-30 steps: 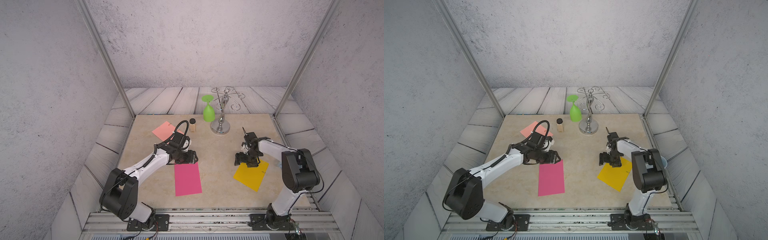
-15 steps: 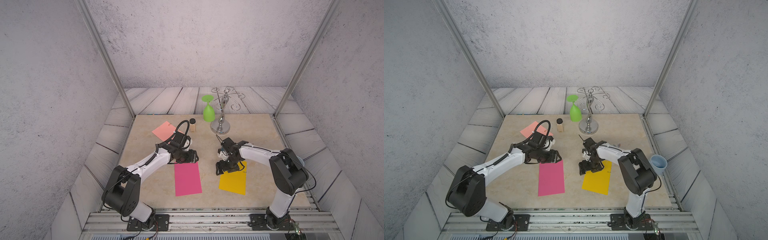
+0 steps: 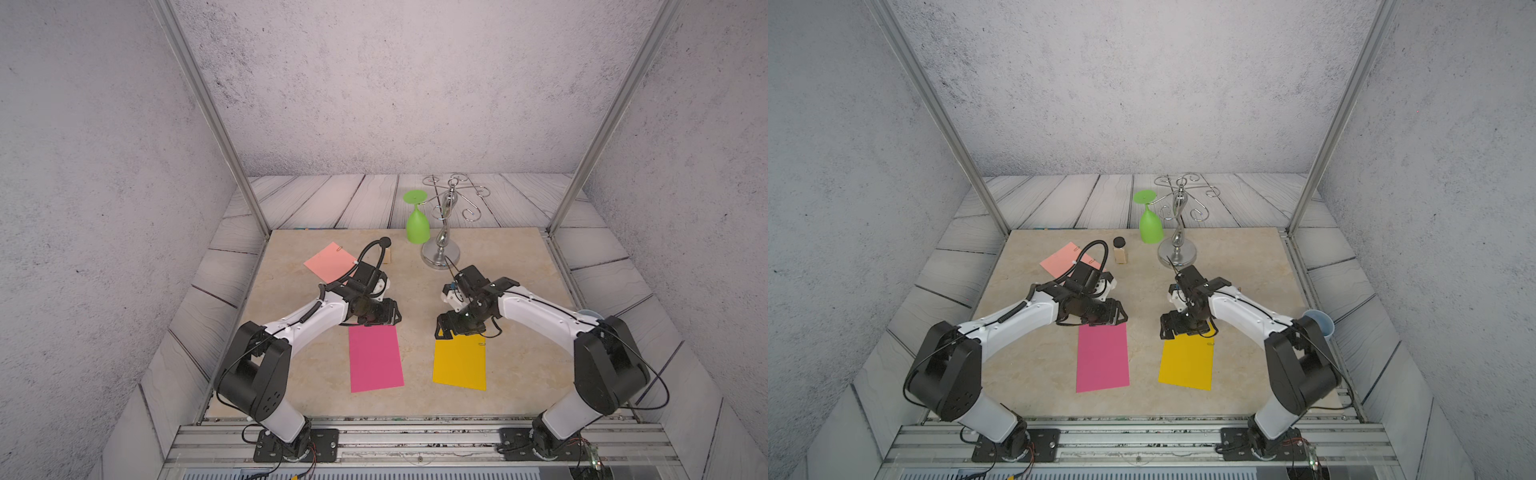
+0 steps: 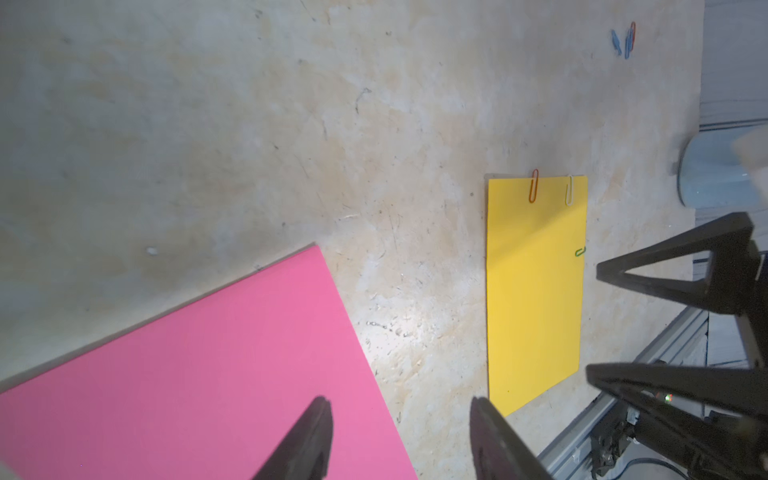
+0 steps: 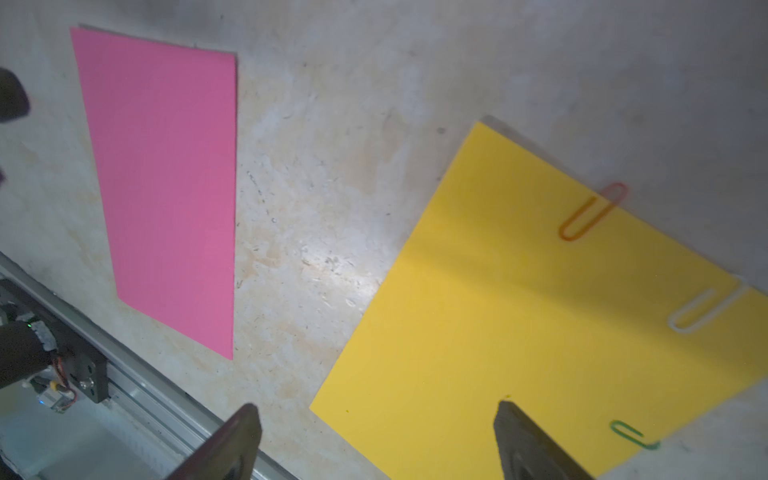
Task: Unclip the paperclips from the documents
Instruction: Move the document to the center of the board.
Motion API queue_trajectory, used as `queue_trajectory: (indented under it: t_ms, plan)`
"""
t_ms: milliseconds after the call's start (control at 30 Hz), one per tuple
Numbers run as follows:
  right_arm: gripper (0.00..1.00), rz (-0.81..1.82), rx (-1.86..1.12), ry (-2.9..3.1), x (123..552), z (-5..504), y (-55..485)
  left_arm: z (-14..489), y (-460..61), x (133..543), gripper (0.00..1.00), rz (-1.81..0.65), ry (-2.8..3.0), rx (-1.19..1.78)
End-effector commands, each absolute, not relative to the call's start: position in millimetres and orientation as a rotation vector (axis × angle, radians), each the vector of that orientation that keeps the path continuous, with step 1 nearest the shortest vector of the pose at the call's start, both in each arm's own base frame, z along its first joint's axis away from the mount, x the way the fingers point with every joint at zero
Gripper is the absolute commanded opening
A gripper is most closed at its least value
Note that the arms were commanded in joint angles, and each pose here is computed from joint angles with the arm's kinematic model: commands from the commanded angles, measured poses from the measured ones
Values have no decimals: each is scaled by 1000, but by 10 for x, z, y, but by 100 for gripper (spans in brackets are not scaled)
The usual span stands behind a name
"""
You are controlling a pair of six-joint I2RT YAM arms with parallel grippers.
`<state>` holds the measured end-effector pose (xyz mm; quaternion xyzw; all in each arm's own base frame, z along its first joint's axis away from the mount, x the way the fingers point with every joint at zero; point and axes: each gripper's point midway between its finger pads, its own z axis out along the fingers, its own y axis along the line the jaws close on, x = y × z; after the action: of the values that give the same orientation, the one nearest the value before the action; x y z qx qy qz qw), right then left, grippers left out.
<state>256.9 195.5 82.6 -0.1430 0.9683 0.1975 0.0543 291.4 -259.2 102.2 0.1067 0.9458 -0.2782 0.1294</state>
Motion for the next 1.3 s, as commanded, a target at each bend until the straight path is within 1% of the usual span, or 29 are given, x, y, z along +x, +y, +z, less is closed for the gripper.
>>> queue_trajectory:
  t_ms: [0,67,167,300,500,833,1033,1267]
  plan:
    - [88,560,-221,2998,2499,642,1505,1081,-2814,2873,57,-889,2731,366]
    - [88,557,-131,2997,2515,573,1353,1071,-2896,2847,57,-920,2728,379]
    - [87,602,-57,3010,2507,452,1286,1042,-3003,2821,56,-949,2733,397]
    - [86,669,-17,3039,2460,275,1339,1007,-3100,2795,56,-957,2744,419]
    - [85,765,13,3046,2437,160,1441,921,-3139,2764,55,-955,2774,417]
    - [84,873,31,3013,2500,178,1711,781,-3139,2696,54,-919,2836,387]
    - [84,906,-19,3010,2522,220,1889,604,-3140,2667,54,-845,2899,369]
    - [85,797,-104,3030,2448,348,1755,414,-3090,2679,52,-744,2943,314]
